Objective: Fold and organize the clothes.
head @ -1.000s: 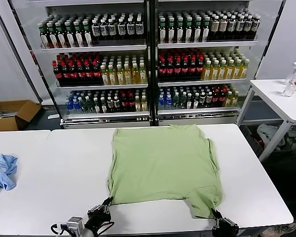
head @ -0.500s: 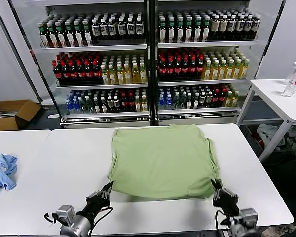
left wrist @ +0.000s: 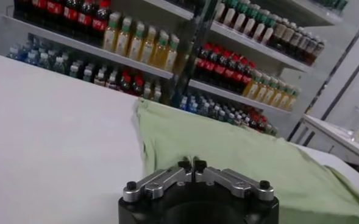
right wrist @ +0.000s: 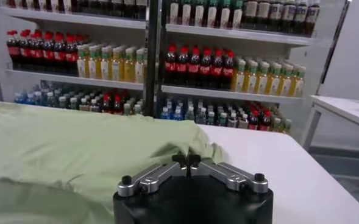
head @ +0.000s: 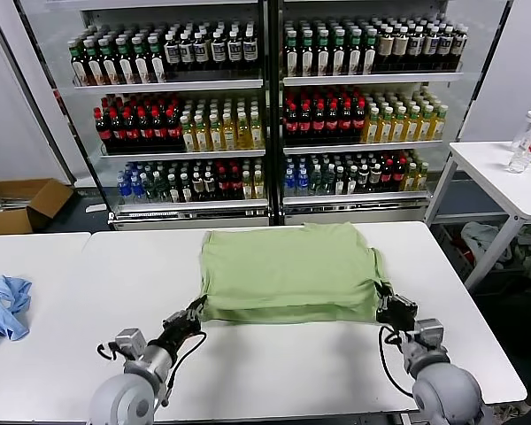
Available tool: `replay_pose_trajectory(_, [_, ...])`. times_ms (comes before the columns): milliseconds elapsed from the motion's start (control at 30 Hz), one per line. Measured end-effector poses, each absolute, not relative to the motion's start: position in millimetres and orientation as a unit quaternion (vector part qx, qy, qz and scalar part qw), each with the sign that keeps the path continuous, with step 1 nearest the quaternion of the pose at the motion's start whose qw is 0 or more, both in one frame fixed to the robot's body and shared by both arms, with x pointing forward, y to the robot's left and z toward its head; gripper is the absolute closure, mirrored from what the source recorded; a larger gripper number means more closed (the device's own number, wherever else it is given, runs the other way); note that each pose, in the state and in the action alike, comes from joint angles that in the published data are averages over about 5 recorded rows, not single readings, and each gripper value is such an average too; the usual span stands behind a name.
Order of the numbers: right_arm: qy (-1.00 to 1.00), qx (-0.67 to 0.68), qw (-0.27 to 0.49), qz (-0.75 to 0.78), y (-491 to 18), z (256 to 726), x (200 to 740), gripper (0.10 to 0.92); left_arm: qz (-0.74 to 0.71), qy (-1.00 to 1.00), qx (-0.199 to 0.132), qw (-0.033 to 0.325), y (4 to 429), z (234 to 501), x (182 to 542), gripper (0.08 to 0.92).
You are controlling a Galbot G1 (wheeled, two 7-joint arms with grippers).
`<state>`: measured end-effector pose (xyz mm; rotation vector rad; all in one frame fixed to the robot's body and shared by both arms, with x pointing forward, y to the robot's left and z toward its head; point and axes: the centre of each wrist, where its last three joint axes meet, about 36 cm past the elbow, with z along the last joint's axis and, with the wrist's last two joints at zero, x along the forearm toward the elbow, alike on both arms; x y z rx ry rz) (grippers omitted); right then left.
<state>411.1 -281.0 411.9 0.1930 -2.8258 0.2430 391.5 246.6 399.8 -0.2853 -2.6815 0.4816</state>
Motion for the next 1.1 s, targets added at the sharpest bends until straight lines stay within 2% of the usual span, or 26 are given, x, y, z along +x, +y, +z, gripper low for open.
replay_pose_trajectory(400, [-0.979, 0.075, 0.147, 0.123, -291, 409, 405, 0.512, 0.152, -0.965, -0.083, 0.197, 241, 390, 398, 0.544])
replay_pose_trajectory(667, [-0.975, 0.05, 0.171, 0.131, -306, 397, 405, 0.28, 0.13, -0.966, -0.066, 0.214, 238, 374, 395, 0.31])
replay_pose_trajectory(767, [-0.973, 0.042, 0.19, 0.127, -310, 389, 409, 0.224, 0.119, -0.966, -0.06, 0.219, 237, 369, 397, 0.243])
replay_pose_trajectory(833, [-0.971, 0.039, 0.203, 0.122, -311, 383, 411, 0.228, 0.112, -0.967, -0.055, 0.221, 237, 366, 399, 0.241])
replay_pose_trajectory(900, [-0.969, 0.038, 0.214, 0.117, -312, 379, 412, 0.267, 0.106, -0.968, -0.052, 0.223, 237, 363, 401, 0.278])
replay_pose_trajectory(1100, [-0.966, 0.043, 0.234, 0.1, -313, 372, 412, 0.44, 0.097, -0.968, -0.049, 0.227, 238, 359, 402, 0.433])
